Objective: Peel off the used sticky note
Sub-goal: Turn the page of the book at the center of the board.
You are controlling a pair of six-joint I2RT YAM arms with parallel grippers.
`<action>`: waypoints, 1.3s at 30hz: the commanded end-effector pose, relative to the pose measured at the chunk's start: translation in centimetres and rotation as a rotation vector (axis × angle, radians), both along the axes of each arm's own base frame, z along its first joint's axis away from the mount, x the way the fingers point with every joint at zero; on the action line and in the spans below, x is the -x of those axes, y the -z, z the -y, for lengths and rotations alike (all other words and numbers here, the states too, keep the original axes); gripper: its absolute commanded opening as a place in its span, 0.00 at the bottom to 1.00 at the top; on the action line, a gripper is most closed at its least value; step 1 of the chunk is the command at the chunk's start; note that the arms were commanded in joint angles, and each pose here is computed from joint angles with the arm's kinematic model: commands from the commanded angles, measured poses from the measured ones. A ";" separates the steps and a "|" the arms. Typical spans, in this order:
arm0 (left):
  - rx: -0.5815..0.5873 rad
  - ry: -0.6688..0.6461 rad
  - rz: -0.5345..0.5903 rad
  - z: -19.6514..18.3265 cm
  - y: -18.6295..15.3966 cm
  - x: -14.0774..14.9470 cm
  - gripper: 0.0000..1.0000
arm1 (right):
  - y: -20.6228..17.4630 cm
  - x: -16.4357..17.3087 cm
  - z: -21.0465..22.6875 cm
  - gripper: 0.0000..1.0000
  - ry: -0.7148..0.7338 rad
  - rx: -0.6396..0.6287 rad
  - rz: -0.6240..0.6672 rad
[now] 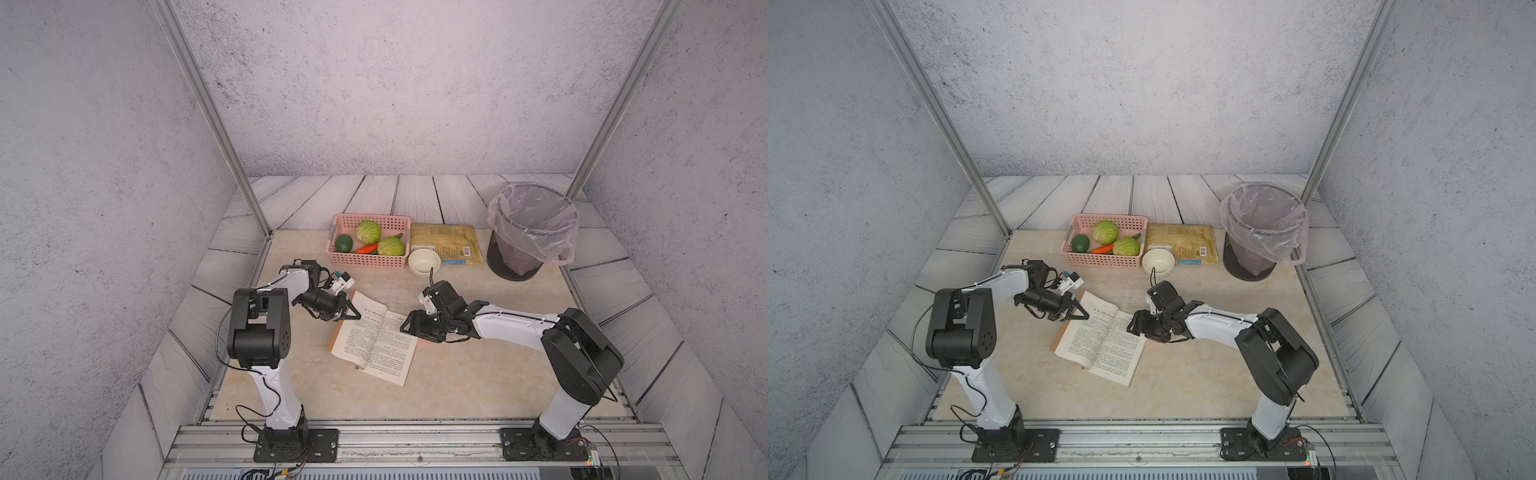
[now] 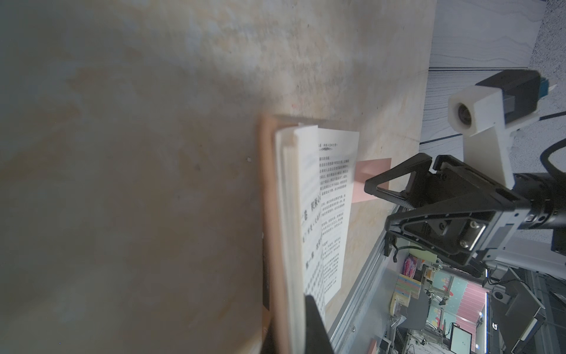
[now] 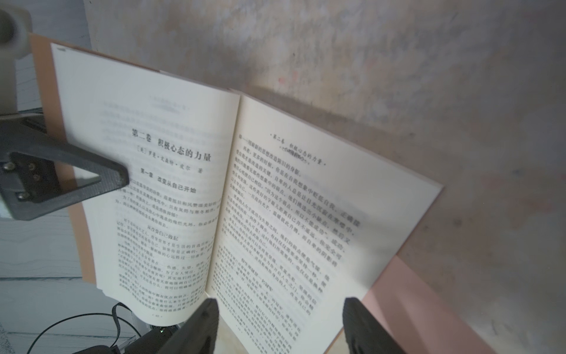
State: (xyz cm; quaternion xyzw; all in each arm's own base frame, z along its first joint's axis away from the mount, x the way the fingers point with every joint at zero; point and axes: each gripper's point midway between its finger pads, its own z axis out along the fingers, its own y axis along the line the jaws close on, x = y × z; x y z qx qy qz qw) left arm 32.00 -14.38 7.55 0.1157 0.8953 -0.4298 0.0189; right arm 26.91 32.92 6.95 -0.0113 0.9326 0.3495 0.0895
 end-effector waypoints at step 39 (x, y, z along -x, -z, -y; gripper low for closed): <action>-0.023 0.000 -0.016 -0.6 0.9 0.1 0.00 | 2.3 0.3 0.0 0.68 0.016 0.017 -0.038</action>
